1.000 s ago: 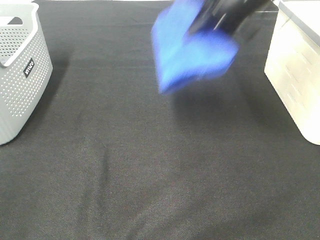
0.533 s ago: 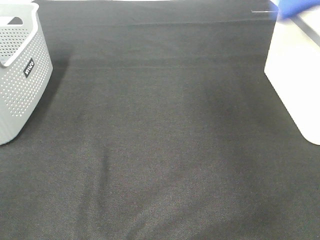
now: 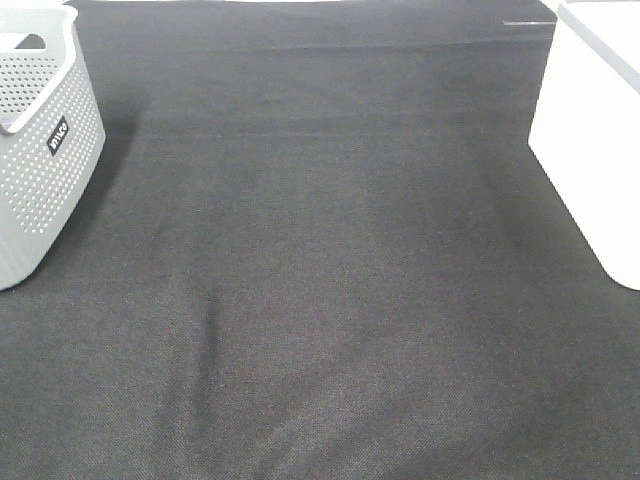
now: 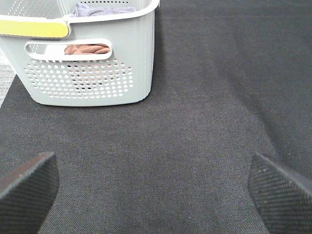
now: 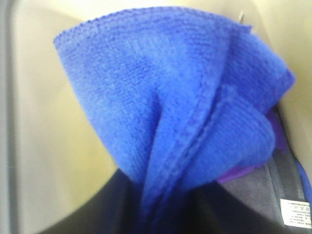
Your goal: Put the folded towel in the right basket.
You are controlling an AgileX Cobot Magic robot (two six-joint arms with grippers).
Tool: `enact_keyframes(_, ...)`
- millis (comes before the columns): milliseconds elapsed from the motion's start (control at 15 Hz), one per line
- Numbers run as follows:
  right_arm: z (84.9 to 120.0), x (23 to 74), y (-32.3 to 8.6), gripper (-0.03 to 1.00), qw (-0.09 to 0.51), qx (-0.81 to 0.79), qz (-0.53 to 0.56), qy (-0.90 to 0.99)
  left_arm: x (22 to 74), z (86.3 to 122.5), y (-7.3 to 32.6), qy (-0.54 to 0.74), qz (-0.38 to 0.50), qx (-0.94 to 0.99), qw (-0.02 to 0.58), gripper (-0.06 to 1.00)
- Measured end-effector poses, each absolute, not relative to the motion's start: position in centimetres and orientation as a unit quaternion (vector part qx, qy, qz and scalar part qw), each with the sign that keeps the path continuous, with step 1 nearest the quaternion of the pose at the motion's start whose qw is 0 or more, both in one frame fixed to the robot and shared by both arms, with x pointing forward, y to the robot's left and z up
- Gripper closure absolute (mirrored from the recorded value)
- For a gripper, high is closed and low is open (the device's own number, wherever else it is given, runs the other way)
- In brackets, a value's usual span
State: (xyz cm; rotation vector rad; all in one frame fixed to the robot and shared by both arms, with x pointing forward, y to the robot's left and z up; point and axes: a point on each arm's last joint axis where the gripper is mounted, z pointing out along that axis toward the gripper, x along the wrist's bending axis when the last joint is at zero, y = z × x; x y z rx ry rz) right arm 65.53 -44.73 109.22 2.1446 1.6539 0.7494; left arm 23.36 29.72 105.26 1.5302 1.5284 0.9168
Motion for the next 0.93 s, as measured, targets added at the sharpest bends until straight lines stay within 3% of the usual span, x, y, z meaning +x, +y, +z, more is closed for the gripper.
enact_keyframes(67, 107.7, 66.0, -45.2, 0.38, 0.158, 0.757, 0.244, 0.585, 23.4, 105.3, 29.7, 0.6, 0.36, 0.601, 0.386, -0.03)
enact_keyframes(133, 107.1, 66.1, -45.4, 0.17, 0.157, 0.758, 0.23, 0.59, 23.4, 105.3, 29.7, 0.6, 0.36, 0.601, 0.386, -0.03)
enact_keyframes(200, 107.1, 66.1, -45.4, 0.17, 0.157, 0.758, 0.23, 0.59, 23.4, 105.3, 29.7, 0.6, 0.36, 0.601, 0.386, -0.03)
enact_keyframes(267, 106.9, 66.1, -45.5, 0.07, 0.157, 0.762, 0.224, 0.586, 23.4, 105.3, 29.7, 0.6, 0.36, 0.601, 0.386, -0.03)
enact_keyframes(467, 107.4, 66.3, -44.1, 0.01, 0.154, 0.761, 0.226, 0.588, 23.4, 105.3, 29.7, 0.6, 0.36, 0.601, 0.386, -0.03)
enact_keyframes(733, 112.1, 66.3, -32.7, 0.0, 0.158, 0.684, 0.204, 0.683, 23.4, 105.3, 29.7, 0.6, 0.36, 0.601, 0.386, -0.03)
enact_keyframes(933, 114.9, 64.3, -30.5, 0.0, 0.179, 0.676, 0.204, 0.685, 23.4, 105.3, 29.7, 0.6, 0.36, 0.601, 0.386, -0.03)
